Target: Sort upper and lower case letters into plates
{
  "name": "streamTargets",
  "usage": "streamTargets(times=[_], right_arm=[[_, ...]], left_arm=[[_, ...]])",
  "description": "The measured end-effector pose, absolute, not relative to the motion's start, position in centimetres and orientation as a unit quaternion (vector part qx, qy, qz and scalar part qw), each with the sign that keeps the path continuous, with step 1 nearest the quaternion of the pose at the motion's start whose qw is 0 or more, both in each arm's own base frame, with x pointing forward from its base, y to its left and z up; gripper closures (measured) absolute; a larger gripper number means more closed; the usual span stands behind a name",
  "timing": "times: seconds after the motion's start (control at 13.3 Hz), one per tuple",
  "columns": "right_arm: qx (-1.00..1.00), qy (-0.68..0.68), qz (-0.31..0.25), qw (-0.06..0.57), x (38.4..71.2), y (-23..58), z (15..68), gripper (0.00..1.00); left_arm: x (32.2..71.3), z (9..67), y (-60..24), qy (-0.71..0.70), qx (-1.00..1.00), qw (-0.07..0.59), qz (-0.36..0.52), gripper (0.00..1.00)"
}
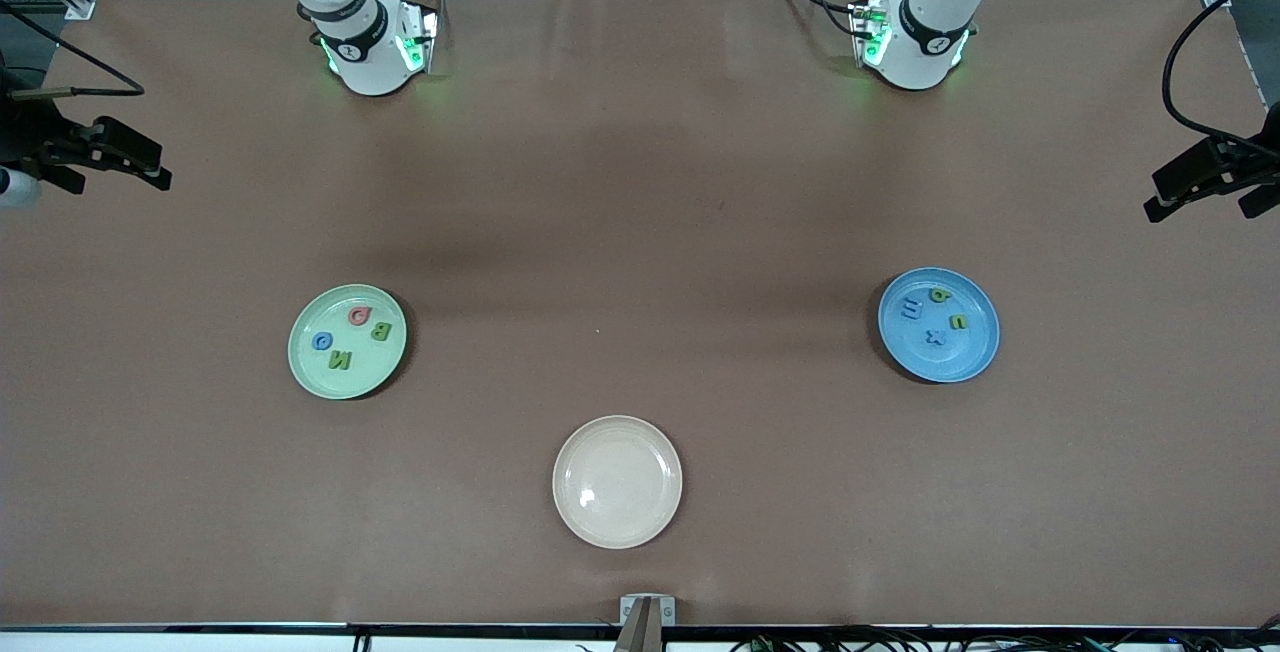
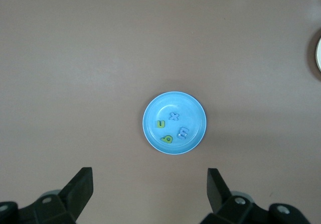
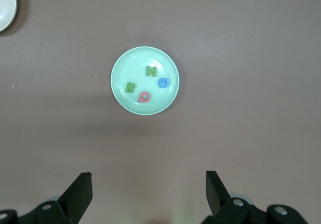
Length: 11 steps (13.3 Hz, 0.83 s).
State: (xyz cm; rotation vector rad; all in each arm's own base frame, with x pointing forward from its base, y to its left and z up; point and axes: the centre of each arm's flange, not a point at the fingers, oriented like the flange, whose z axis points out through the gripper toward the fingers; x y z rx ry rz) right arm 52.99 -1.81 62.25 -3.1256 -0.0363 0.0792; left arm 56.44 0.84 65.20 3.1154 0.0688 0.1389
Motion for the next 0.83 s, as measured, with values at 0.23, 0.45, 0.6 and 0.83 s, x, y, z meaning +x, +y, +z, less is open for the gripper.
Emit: streamTargets(times=[0.23, 0.45, 0.6, 0.83], right_arm=[[-1.0, -0.012, 0.025, 0.006, 53.0, -1.82, 62.26, 0.0], [-1.0, -0.012, 0.025, 0.006, 53.0, -1.77, 62.25, 0.0], [-1.0, -0.012, 0.025, 0.006, 53.0, -1.77, 62.25, 0.0], [-1.0, -0.012, 0.025, 0.006, 53.0, -1.77, 62.25, 0.0]], left_arm=[[56.15, 65.75, 0.85, 0.022, 0.998, 0.011, 0.049, 0.0], [56.07, 65.88, 0.76, 0.021, 0.998, 0.011, 0.051, 0.0], [56.07, 65.87, 0.71, 0.021, 0.998, 0.011, 0.05, 0.0], [56.07, 65.81, 0.74, 0.021, 0.998, 0.011, 0.05, 0.0]])
